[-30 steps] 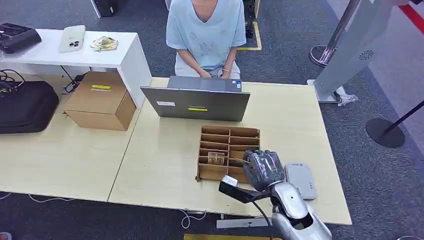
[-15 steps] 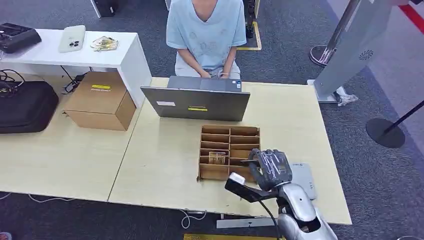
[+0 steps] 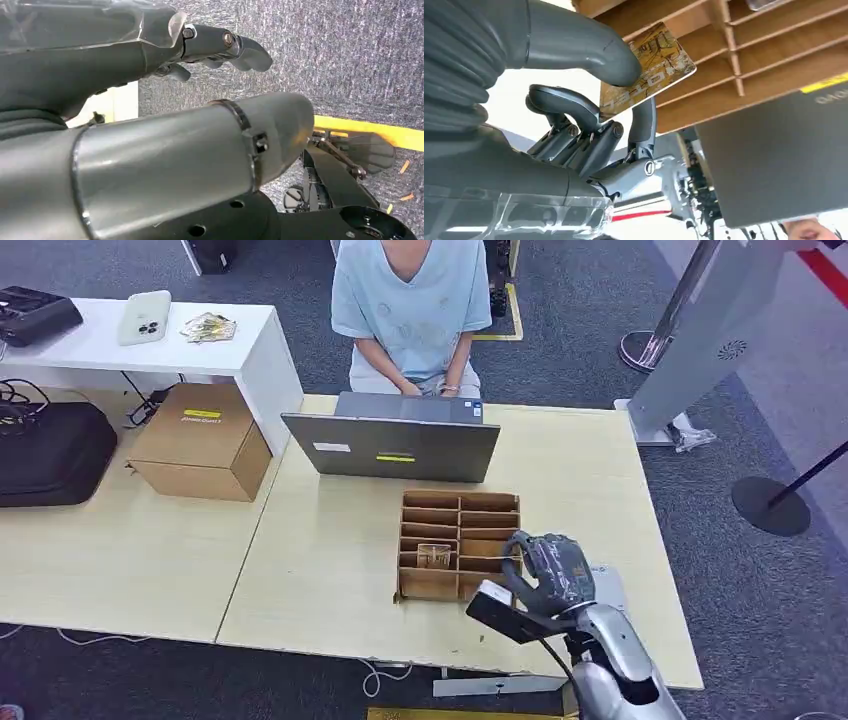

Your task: Pass the card to the sensor for recognition and then transmit it.

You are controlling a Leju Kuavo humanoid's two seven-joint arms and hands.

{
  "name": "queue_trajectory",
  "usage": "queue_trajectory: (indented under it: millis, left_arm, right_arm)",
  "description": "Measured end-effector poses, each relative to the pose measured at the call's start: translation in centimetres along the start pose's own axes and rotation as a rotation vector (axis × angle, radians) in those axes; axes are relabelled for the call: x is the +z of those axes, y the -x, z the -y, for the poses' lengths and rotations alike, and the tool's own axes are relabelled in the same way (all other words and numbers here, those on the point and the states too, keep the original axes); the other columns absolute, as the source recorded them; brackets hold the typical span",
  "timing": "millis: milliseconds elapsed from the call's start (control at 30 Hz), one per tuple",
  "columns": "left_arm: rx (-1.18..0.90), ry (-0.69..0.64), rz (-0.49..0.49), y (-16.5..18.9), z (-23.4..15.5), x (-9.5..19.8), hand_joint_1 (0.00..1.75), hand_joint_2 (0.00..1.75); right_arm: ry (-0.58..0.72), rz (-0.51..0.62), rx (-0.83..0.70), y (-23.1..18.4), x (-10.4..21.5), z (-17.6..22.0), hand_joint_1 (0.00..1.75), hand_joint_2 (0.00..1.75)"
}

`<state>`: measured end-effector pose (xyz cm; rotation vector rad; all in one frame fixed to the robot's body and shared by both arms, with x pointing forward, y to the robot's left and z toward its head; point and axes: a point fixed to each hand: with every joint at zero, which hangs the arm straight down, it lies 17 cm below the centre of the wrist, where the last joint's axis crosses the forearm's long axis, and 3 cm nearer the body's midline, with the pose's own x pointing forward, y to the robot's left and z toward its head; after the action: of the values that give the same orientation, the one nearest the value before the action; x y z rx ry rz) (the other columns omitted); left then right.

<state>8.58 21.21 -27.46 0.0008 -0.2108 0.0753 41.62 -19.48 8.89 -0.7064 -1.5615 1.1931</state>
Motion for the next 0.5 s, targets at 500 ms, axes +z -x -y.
queue_trajectory:
  millis: [500]
  left_arm:
    - [0.006, -0.007, 0.011, -0.2, -0.4, 0.0, 0.00, 0.00]
  right_arm:
    - [0.036, 0.227, -0.327, -4.0, -0.4, 3.6, 1.75, 1.75]
